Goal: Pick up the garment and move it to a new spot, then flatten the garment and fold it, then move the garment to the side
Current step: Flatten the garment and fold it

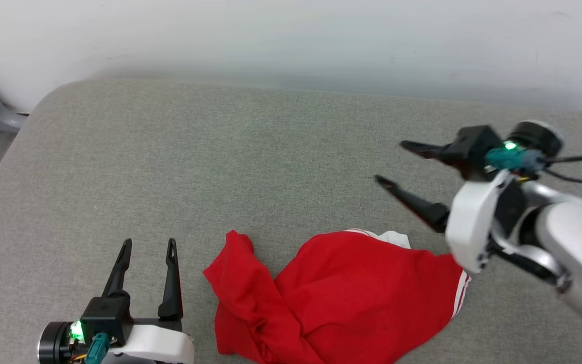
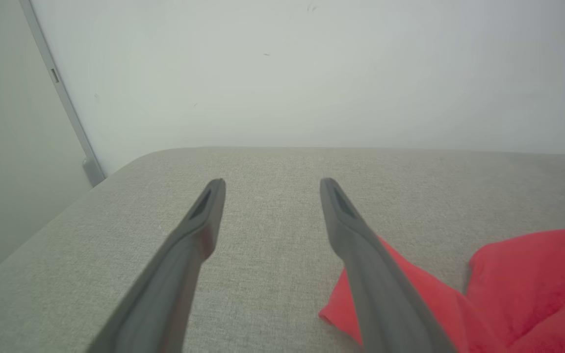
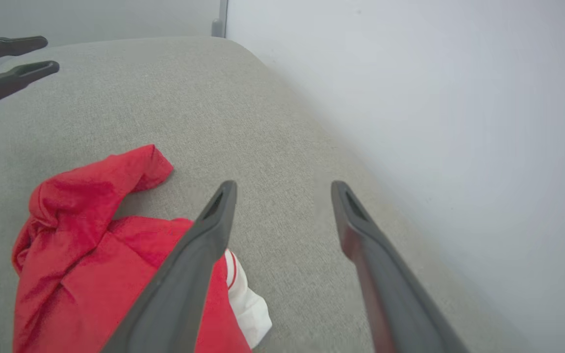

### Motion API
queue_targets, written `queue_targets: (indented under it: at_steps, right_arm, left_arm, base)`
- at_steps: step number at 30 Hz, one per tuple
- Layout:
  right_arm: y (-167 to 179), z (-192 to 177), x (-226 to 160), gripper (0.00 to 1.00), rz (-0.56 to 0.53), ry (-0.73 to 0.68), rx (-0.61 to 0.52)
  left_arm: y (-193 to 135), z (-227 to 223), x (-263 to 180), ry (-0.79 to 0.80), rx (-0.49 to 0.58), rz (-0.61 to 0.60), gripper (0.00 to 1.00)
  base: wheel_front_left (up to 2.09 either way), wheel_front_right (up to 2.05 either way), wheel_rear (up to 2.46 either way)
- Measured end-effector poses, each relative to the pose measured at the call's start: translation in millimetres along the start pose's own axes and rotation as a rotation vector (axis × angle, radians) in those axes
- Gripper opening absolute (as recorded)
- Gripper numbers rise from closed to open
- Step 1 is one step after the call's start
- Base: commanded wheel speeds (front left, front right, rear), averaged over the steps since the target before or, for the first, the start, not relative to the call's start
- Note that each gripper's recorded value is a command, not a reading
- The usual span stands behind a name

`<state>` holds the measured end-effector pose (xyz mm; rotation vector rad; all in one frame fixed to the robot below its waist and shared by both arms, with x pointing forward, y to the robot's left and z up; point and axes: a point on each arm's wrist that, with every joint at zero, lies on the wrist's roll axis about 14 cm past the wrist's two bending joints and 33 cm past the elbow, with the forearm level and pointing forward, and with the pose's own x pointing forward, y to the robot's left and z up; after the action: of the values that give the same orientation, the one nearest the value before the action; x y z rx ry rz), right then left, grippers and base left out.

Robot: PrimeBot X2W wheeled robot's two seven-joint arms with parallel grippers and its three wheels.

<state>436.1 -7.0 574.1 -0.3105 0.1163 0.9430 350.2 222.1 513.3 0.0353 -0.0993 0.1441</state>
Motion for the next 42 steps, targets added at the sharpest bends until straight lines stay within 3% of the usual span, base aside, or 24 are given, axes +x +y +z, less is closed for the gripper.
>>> queue_targets:
  at_steps: [8, 16, 27, 36, 37, 38, 39, 42]
  right_arm:
    - [-30, -56, -40, 1.00, -0.057, 0.315, 0.002]
    - [-15, -130, -68, 1.00, 0.008, 0.623, 0.098]
    - [6, -217, -66, 1.00, 0.072, 0.845, 0.226]
    - [22, -235, -63, 1.00, 0.114, 0.878, 0.244]
    - [23, -233, -61, 0.80, 0.117, 0.864, 0.245]
    - [24, -231, -60, 0.11, 0.118, 0.845, 0.246]
    - [25, -230, -58, 0.00, 0.117, 0.828, 0.249]
    - [28, -220, -50, 0.00, 0.119, 0.759, 0.254]
  left_arm:
    - [1, -3, 0, 0.009, 0.005, 0.002, 1.00]
    - [2, -8, 4, 0.025, 0.008, 0.007, 1.00]
    - [0, -20, 20, 0.054, 0.012, 0.011, 1.00]
    - [1, -25, 21, 0.067, 0.015, 0.025, 1.00]
    - [1, -24, 21, 0.066, 0.015, 0.026, 1.00]
    - [0, -24, 21, 0.065, 0.014, 0.024, 1.00]
    - [0, -24, 22, 0.063, 0.013, 0.023, 1.00]
    - [-2, -22, 22, 0.058, 0.011, 0.018, 1.00]
  base:
    - [0.00, 0.00, 0.00]
    - [0.00, 0.00, 0.00]
    - [0.00, 0.00, 0.00]
    - [0.00, 0.00, 0.00]
    - [0.00, 0.00, 0.00]
    - [0.00, 0.00, 0.00]
    - [0.00, 0.00, 0.00]
    - [0.00, 0.00, 0.00]
